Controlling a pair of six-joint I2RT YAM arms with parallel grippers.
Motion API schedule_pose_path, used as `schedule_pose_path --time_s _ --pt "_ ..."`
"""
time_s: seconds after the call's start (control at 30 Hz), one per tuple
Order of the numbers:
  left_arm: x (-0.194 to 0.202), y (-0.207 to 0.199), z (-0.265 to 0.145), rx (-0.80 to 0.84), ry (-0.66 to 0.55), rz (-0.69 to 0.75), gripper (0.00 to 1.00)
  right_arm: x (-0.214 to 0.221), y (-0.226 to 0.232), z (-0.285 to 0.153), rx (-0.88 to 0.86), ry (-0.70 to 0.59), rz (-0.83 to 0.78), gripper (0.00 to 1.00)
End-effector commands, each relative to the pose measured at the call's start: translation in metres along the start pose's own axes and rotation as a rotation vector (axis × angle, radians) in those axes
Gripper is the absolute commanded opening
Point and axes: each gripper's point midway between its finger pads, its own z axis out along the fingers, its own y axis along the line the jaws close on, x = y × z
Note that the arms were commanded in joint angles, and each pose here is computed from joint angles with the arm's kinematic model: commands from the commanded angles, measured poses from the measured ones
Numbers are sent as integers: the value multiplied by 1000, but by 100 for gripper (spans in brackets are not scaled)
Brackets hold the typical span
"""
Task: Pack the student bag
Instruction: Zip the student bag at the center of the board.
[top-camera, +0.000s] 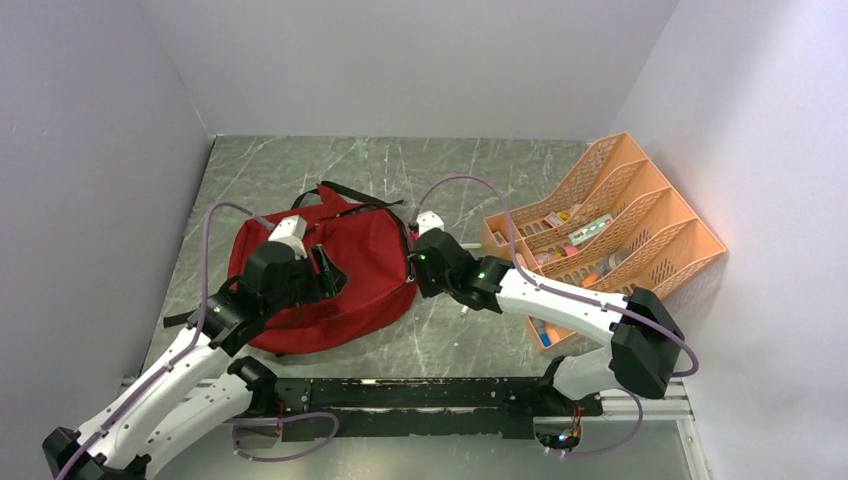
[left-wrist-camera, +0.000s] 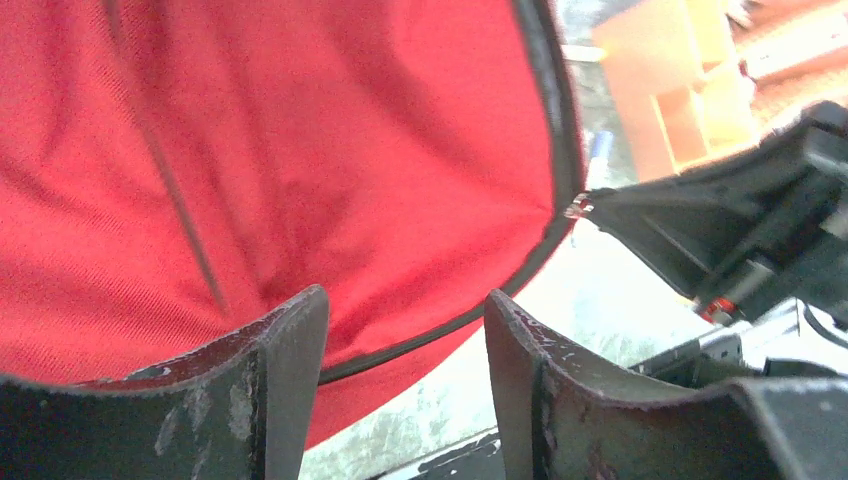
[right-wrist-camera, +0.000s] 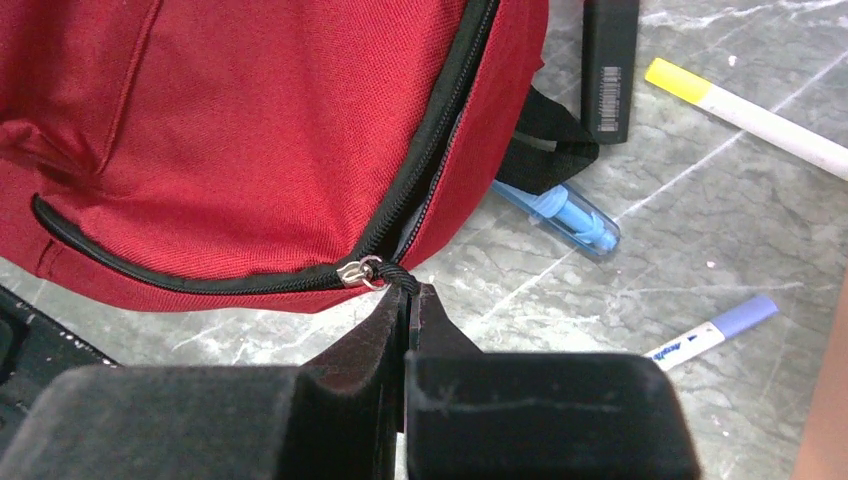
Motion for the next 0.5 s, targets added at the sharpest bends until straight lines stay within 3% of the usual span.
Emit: schedule_pose_path --time_s 0.0,0.2,0.33,0.47 --pt "-8 -45 0 250 -11 228 63 -17 12 -3 -116 -49 22 0" --pt "16 -65 10 332 27 348 65 -20 21 -10 -184 -66 7 0" --pt "20 -96 9 455 -51 396 56 -21 27 -17 -231 -75 4 0" --pt "35 -111 10 533 -48 463 51 -20 30 -24 -257 -79 6 0"
